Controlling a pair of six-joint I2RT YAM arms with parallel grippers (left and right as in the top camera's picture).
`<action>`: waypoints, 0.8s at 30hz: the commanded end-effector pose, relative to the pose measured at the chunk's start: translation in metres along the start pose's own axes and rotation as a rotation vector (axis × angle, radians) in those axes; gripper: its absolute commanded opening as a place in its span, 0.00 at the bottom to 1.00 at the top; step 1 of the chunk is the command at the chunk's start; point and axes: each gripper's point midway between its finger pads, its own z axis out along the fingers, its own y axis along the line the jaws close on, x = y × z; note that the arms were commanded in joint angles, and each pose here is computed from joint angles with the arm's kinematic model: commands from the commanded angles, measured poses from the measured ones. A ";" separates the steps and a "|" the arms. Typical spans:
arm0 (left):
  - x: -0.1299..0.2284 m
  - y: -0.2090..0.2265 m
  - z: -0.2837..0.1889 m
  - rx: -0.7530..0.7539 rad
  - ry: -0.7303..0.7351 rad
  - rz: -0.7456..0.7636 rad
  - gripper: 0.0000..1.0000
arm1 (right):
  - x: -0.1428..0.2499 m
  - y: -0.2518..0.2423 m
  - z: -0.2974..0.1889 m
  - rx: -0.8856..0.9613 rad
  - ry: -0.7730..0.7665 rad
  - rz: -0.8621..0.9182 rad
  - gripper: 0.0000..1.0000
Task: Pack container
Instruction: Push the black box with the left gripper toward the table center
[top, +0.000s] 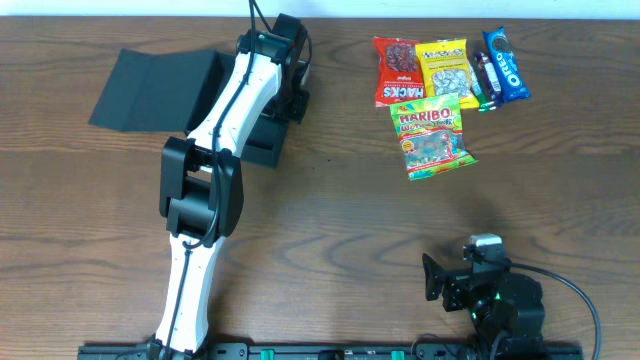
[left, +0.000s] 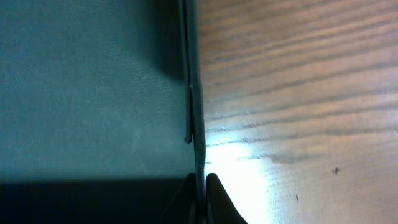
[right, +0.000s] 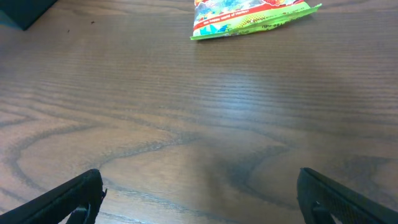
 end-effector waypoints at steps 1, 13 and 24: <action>0.010 -0.010 0.007 0.053 0.047 0.125 0.06 | 0.002 0.000 0.001 -0.001 0.005 -0.002 0.99; 0.058 -0.069 -0.010 0.237 0.185 0.466 0.06 | 0.002 0.000 0.001 -0.001 0.005 -0.002 0.99; 0.104 -0.132 -0.018 0.272 0.302 0.839 0.06 | 0.002 0.000 0.001 -0.001 0.005 -0.002 0.99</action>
